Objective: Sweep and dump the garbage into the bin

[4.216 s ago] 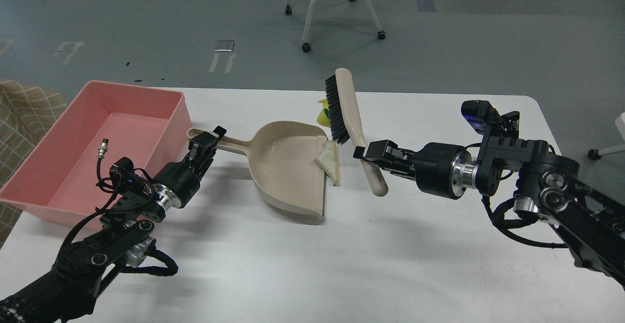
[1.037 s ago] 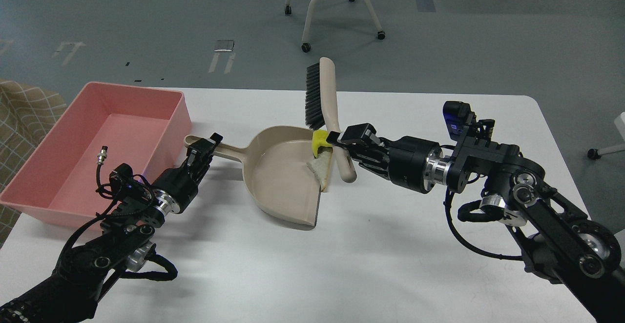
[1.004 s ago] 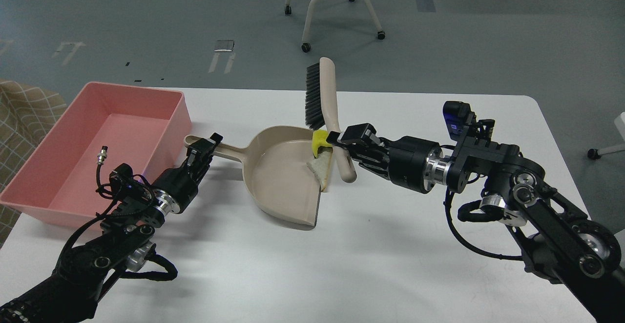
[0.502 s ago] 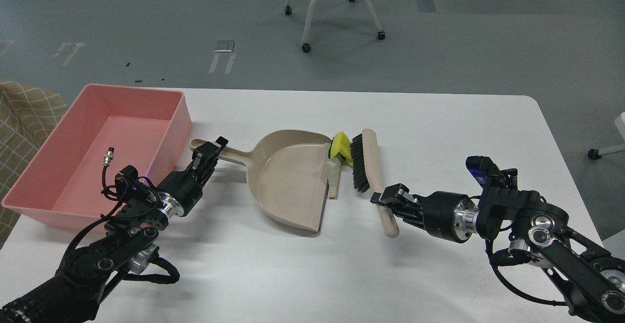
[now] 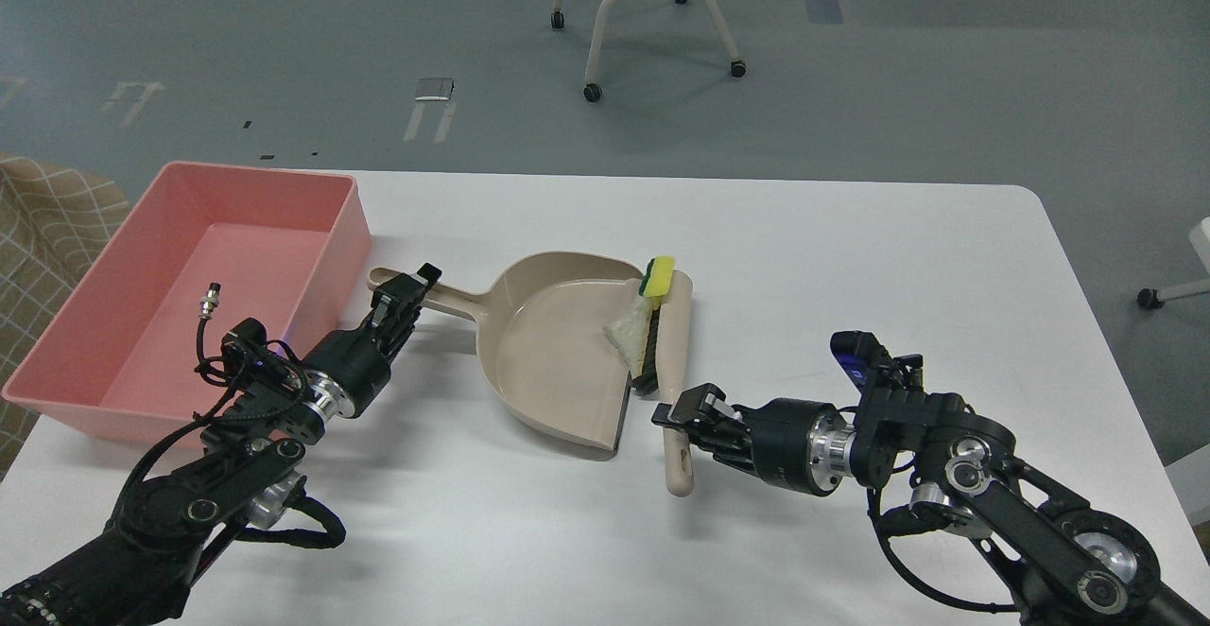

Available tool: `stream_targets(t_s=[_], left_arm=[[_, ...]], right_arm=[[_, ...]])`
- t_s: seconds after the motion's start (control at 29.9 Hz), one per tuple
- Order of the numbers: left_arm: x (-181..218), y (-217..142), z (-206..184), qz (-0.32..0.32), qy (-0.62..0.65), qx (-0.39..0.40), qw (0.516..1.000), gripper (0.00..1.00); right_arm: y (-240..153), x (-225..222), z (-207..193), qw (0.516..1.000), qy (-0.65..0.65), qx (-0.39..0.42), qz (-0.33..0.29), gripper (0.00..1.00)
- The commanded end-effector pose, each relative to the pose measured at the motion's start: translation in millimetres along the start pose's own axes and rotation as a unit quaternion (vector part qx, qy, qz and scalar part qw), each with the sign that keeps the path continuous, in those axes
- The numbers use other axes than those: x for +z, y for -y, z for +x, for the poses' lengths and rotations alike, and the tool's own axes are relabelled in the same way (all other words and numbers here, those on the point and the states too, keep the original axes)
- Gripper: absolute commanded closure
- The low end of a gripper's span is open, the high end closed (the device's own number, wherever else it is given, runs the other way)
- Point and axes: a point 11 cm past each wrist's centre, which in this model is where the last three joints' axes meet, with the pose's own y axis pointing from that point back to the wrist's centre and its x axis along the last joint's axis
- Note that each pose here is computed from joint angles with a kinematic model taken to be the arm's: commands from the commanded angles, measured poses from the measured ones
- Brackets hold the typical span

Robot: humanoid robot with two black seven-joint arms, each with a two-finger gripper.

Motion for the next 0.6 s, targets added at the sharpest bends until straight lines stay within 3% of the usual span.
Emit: stream_targets(t_s=[0.0, 0.37, 0.57], left_arm=[[0, 0, 1, 0.000, 0.005, 0.002, 1.000, 1.00], [6, 3, 3, -0.007, 0.008, 0.002, 1.000, 1.00], [11, 7, 4, -0.013, 0.005, 0.003, 1.000, 1.00]], right_arm=[[7, -11, -1, 1.000, 0.000, -0.003, 0.013, 1.00], [22, -67, -6, 0.997, -0.017, -0.015, 0.076, 1.00], [-16, -79, 9, 0.994, -0.065, 0.010, 0.090, 1.00]])
